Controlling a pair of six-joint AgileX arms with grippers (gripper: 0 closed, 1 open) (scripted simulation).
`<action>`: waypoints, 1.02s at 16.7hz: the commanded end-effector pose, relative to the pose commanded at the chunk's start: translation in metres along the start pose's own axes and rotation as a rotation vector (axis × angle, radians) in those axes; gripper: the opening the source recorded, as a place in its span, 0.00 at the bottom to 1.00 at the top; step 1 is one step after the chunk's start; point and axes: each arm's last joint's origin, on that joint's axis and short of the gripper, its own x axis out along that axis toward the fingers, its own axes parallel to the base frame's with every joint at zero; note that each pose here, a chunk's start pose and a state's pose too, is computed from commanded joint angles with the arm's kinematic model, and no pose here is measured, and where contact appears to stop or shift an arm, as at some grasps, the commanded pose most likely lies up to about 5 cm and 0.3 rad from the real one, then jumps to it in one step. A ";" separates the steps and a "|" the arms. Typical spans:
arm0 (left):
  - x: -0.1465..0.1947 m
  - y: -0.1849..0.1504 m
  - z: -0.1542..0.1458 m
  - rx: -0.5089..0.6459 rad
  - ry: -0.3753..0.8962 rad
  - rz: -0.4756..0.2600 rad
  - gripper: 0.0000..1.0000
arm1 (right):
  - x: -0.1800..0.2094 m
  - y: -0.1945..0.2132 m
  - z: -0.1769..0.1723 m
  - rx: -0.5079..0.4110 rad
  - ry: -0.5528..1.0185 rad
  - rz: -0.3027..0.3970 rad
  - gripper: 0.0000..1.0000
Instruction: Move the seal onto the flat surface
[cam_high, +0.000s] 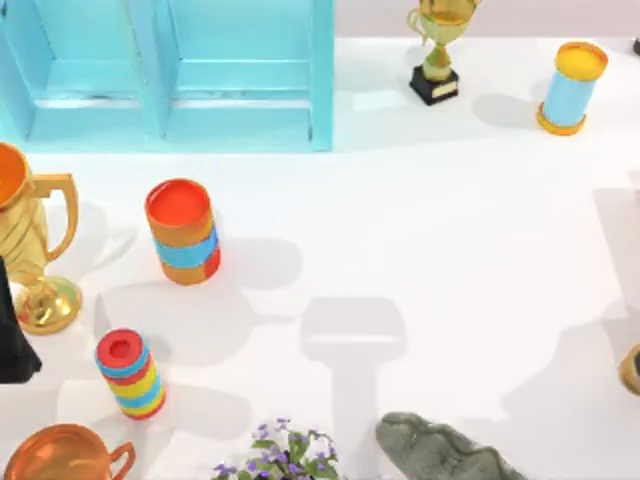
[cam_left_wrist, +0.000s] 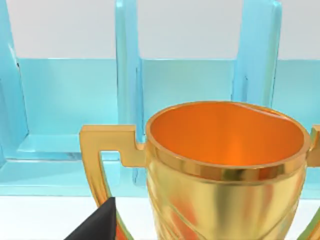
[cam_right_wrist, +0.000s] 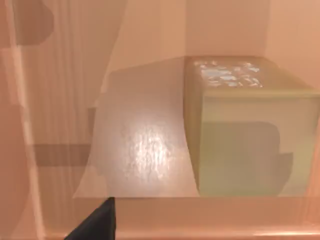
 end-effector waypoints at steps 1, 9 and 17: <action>0.000 0.000 0.000 0.000 0.000 0.000 1.00 | 0.001 -0.005 0.003 0.000 0.020 0.010 1.00; 0.000 0.000 0.000 0.000 0.000 0.000 1.00 | 0.006 -0.008 0.006 -0.001 0.035 0.018 1.00; 0.000 0.000 0.000 0.000 0.000 0.000 1.00 | 0.090 -0.009 0.005 0.001 0.028 0.014 1.00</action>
